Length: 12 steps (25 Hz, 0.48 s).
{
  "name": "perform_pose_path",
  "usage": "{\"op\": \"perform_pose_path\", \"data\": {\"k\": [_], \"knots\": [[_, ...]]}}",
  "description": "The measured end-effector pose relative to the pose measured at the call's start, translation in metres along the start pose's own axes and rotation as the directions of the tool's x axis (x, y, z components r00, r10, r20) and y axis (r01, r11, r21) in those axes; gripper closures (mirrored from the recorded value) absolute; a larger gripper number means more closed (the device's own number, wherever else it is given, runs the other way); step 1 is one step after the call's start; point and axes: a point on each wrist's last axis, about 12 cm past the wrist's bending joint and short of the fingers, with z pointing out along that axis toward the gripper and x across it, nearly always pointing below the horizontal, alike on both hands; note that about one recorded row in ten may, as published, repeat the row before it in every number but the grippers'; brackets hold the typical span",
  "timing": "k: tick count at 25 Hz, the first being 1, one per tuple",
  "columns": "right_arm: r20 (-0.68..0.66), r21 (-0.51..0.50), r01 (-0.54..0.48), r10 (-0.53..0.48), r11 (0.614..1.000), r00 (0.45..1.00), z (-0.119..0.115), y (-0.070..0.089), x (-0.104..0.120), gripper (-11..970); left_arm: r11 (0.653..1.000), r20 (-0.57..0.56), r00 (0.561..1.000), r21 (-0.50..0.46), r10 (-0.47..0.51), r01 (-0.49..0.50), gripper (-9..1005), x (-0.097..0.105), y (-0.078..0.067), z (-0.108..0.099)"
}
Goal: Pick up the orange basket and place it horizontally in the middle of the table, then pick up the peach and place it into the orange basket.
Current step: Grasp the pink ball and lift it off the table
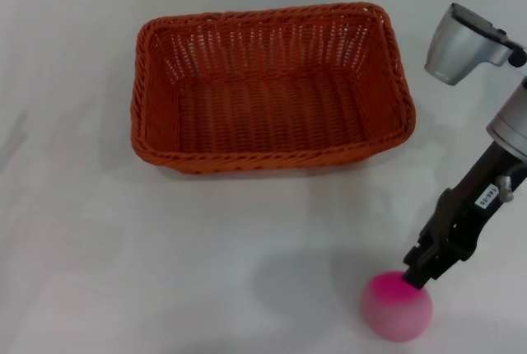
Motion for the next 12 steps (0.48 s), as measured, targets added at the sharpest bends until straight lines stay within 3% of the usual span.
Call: {"op": "perform_pose_path", "data": {"k": [4,12], "knots": [[-0.041,0.051,-0.012,0.014,0.999,0.999,-0.0006,-0.0058,0.0005,643,1.000,0.006,1.000,0.003,0.002,-0.002,203,-0.0011,0.0000,0.0002],[-0.056,0.018,0.000,0.001,1.000,0.998,0.0043,-0.0053,-0.0024,644,1.000,0.002,1.000,-0.002,0.001,-0.001,206,-0.0004,0.0003,0.0000]]}}
